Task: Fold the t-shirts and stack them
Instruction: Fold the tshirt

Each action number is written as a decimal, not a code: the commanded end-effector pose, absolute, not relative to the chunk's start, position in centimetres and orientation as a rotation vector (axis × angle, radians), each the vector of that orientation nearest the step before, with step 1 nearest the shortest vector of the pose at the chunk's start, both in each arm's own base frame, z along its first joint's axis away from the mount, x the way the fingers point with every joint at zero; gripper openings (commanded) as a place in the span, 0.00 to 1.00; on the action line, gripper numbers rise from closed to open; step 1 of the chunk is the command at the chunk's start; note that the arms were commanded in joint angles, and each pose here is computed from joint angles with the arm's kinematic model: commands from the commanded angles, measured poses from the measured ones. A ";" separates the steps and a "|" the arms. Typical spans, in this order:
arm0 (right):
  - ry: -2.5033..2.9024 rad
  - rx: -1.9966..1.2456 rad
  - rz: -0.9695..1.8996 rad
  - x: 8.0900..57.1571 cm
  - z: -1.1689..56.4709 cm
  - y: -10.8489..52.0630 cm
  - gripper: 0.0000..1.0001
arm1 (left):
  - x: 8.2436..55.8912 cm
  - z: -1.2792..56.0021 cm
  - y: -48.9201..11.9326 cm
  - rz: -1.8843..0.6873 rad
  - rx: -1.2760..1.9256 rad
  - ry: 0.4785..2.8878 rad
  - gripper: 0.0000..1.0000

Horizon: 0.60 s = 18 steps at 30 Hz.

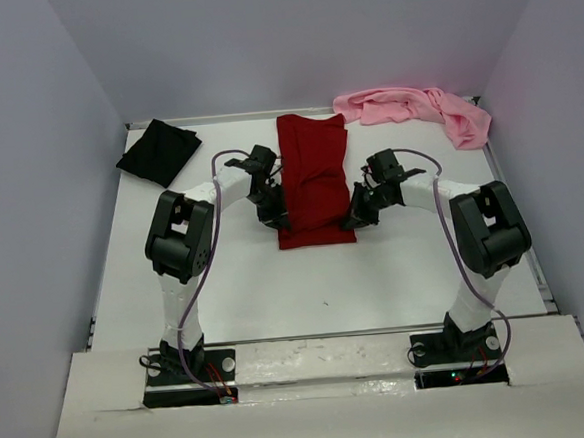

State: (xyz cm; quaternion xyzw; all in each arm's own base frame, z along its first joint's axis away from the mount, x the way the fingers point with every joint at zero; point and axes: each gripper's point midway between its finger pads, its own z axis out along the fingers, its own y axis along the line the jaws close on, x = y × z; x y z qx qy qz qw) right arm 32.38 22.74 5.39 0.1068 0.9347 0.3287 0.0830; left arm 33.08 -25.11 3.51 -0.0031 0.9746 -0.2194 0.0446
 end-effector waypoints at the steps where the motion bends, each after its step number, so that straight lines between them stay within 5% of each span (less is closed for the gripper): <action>1: 2.749 0.267 1.029 33.0 5.1 24.3 0.00 | 33.6 4.2 -25.0 -0.670 0.011 2.969 0.20; 18: 2.921 0.234 0.740 30.0 -0.9 22.1 0.00 | 34.7 5.4 -25.7 -0.695 0.015 2.958 0.20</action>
